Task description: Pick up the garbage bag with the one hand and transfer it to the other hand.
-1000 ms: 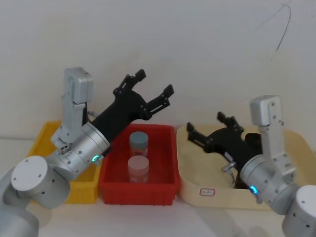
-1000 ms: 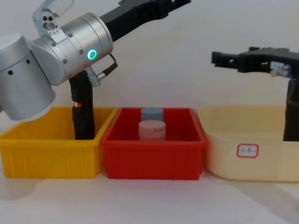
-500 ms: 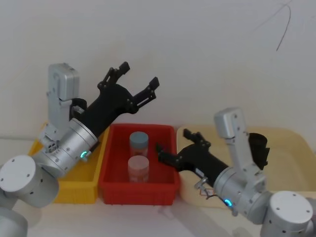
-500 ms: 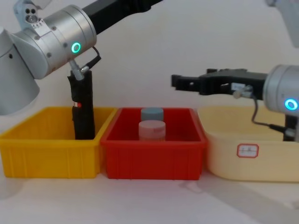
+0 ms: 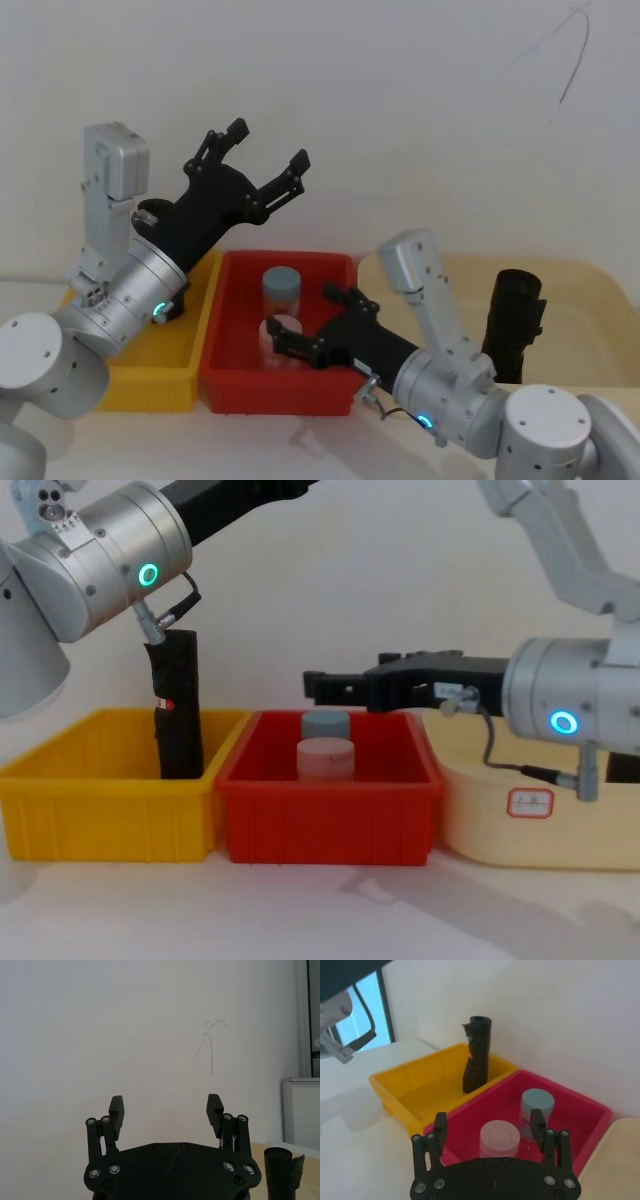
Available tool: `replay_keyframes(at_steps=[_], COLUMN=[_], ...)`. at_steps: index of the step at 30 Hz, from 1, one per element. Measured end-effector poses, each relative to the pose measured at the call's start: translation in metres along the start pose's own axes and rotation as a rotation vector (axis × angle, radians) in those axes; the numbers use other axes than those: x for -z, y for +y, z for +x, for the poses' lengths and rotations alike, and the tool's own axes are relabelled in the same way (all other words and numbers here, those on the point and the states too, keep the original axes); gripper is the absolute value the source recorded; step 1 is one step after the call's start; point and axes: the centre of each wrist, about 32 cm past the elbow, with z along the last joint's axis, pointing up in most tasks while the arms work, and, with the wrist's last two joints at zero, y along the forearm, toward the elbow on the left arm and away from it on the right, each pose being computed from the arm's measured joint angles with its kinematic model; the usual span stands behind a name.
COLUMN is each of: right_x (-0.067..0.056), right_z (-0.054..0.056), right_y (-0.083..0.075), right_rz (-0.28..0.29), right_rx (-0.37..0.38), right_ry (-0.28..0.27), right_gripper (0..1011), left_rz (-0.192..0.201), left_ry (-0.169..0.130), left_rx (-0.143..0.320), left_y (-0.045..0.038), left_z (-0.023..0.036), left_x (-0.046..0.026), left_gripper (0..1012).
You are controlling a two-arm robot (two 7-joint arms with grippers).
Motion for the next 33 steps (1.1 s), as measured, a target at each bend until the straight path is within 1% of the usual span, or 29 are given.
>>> replay_keyframes(at_steps=[6,14,22,33], right_x=[0.001,0.003,0.008,0.011], right_z=[-0.002,-0.003,0.001,0.009], right_y=[0.01,0.024,0.037,0.046], right_rz=[-0.037,-0.083,-0.125,-0.157], right_rx=[-0.03,-0.041,-0.015,0.019], right_ry=[-0.019,-0.049,-0.075,-0.096], right_gripper=[1001,1001,1001,1001], left_rz=[-0.001,-0.001,-0.001,-0.001], left_ry=[-0.005,-0.008,-0.01,-0.012], left_rx=[-0.004,-0.007,-0.008,-0.009], left_y=[0.0005,0.0009,0.0012,0.0015], left_z=[0.0006,0.001,0.0012,0.0015], left_x=[-0.0009,-0.0017,-0.002,-0.0024], left_gripper=[1000,1000,1001,1001])
